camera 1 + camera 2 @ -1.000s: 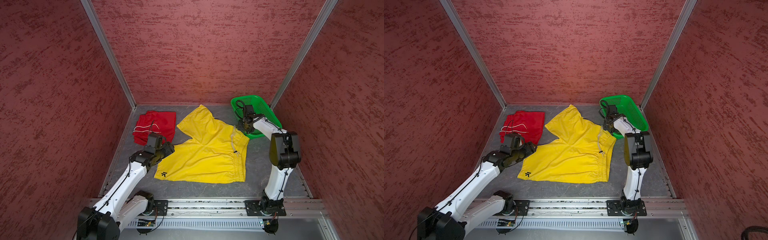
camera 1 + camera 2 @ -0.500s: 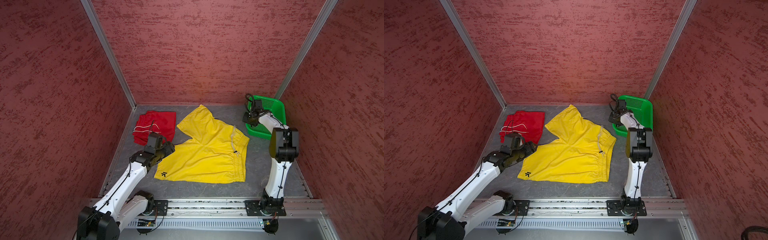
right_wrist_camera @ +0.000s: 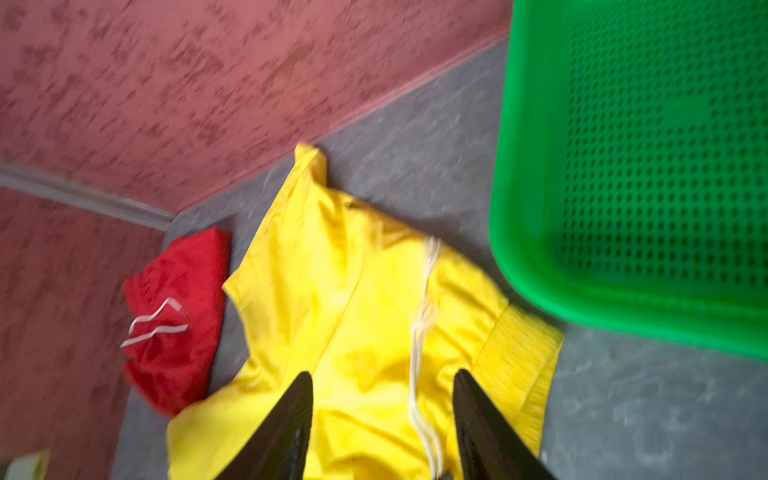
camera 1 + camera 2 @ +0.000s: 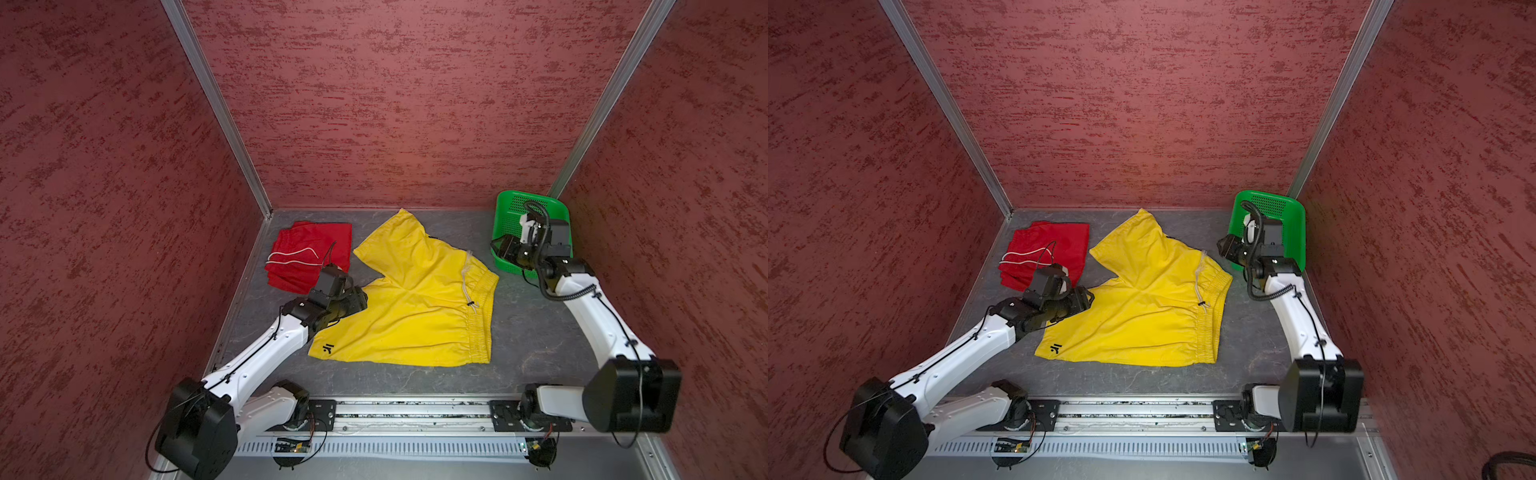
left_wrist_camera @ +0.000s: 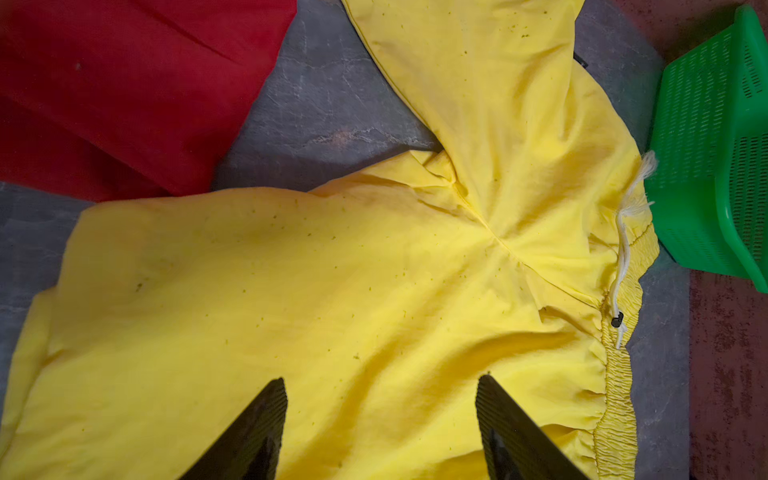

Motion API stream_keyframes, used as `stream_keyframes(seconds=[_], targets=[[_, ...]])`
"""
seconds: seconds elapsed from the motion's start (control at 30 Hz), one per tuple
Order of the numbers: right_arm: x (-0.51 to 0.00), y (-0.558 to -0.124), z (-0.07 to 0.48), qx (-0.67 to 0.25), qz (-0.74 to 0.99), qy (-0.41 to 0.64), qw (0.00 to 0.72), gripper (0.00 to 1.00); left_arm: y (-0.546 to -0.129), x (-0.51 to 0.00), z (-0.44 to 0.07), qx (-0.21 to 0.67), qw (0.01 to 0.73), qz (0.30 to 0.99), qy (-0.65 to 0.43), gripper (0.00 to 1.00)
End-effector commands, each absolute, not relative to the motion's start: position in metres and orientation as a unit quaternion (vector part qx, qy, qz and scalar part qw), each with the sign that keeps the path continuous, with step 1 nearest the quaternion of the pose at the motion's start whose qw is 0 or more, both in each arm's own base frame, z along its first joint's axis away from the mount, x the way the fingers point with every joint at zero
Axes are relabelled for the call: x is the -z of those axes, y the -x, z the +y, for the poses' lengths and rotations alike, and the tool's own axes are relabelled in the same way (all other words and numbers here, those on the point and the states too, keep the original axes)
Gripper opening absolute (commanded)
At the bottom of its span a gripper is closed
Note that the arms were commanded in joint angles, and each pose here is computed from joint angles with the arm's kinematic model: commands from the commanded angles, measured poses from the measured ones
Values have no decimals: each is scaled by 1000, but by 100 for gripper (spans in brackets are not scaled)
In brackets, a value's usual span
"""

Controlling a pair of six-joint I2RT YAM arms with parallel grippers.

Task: Fold and stack the shorts

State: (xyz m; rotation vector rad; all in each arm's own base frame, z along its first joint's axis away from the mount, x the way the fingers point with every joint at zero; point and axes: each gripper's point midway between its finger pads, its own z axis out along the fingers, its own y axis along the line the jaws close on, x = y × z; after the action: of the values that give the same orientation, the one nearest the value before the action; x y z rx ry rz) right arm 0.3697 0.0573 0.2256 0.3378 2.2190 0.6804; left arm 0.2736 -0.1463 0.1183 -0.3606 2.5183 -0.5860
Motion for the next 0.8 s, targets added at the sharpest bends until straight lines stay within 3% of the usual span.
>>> stream_keyframes(seconds=[0.0, 0.3, 0.43, 0.63, 0.7, 0.77], targets=[[-190, -324, 79, -336, 870, -161, 323, 56, -276, -122, -165, 242, 263, 927, 110, 73], [-94, -228, 82, -327, 893, -247, 185, 56, -268, -94, -199, 261, 219, 936, 89, 72], [-79, -217, 97, -369, 883, -244, 157, 53, -268, -84, -204, 258, 210, 939, 86, 72], [-55, -212, 97, -356, 894, -245, 121, 51, -265, -66, -204, 248, 191, 945, 96, 72], [-48, -212, 96, -348, 897, -246, 113, 40, -264, -63, -202, 246, 190, 945, 99, 72], [-44, -213, 93, -335, 902, -251, 109, 19, -264, -61, -201, 242, 189, 946, 103, 72]])
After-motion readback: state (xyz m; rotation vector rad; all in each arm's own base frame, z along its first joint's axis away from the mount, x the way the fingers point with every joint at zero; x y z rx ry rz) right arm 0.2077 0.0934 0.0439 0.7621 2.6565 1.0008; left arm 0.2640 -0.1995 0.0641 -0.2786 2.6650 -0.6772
